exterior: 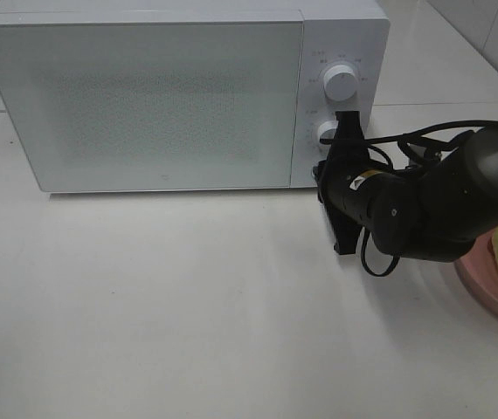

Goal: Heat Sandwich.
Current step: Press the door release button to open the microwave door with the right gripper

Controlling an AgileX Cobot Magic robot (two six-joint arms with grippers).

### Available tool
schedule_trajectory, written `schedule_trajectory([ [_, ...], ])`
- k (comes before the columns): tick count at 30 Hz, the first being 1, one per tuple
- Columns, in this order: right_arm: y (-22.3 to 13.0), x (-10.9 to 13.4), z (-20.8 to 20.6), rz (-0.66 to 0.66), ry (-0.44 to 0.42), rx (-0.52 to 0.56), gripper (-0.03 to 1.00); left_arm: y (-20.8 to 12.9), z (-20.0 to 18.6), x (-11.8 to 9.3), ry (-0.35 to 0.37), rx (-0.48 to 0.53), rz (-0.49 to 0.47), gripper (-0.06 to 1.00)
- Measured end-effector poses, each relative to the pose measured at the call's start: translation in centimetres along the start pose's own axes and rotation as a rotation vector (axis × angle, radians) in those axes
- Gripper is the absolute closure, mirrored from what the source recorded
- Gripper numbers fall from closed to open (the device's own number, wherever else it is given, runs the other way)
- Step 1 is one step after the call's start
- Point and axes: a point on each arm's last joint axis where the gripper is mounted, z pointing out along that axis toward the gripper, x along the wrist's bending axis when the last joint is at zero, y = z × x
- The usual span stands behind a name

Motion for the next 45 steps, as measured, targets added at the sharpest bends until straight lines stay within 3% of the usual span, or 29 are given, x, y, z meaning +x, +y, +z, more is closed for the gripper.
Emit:
schedule_trajectory([
  [45, 0.8, 0.6, 4.2, 0.008, -0.018, -0.072, 0.96, 0.0, 0.0, 0.0, 0.000, 0.000, 0.000, -0.02],
])
